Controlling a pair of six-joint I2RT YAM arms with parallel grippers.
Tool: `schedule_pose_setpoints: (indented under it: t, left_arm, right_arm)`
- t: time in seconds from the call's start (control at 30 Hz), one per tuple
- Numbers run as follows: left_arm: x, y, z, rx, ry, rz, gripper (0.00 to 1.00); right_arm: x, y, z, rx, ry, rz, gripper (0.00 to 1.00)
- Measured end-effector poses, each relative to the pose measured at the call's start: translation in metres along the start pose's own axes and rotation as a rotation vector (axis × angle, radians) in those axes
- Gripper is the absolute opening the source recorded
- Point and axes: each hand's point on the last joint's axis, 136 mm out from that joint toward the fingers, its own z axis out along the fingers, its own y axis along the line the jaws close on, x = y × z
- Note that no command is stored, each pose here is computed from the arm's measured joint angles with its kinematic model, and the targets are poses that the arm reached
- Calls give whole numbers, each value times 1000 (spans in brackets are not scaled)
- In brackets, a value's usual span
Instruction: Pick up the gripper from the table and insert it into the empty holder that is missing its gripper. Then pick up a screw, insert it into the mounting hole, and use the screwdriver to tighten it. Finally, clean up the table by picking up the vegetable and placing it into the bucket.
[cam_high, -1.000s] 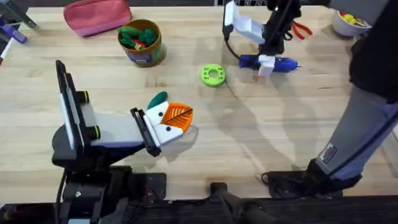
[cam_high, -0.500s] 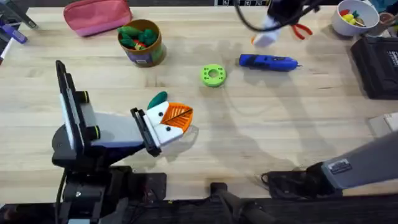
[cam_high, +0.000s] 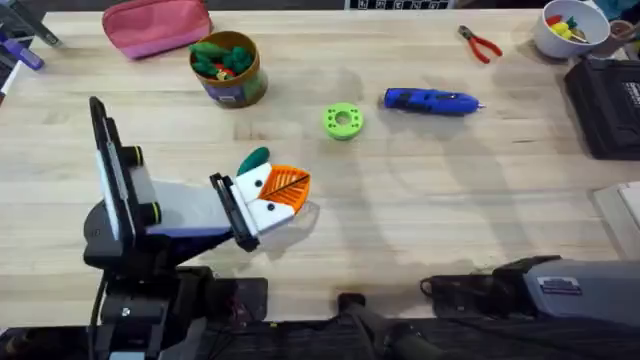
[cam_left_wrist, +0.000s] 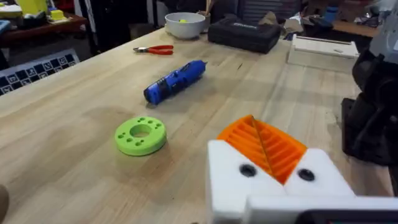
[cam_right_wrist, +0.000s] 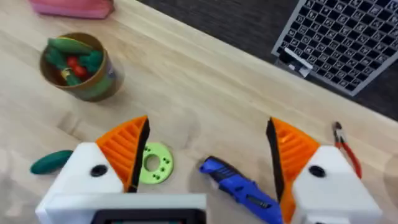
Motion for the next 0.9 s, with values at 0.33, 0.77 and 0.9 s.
schedule_pose_setpoints:
  t: [0.33,0.77,0.9]
  left_arm:
    - [0,0,0,0,0,0,12]
    - [0,0,0,-1,0,0,12]
    - [0,0,0,-1,0,0,12]
  right_arm:
    - [27,13,-68,44,51,75,992]
    - [129,15,-66,83,164,159,994]
    - [164,11,-71,111,195,205,993]
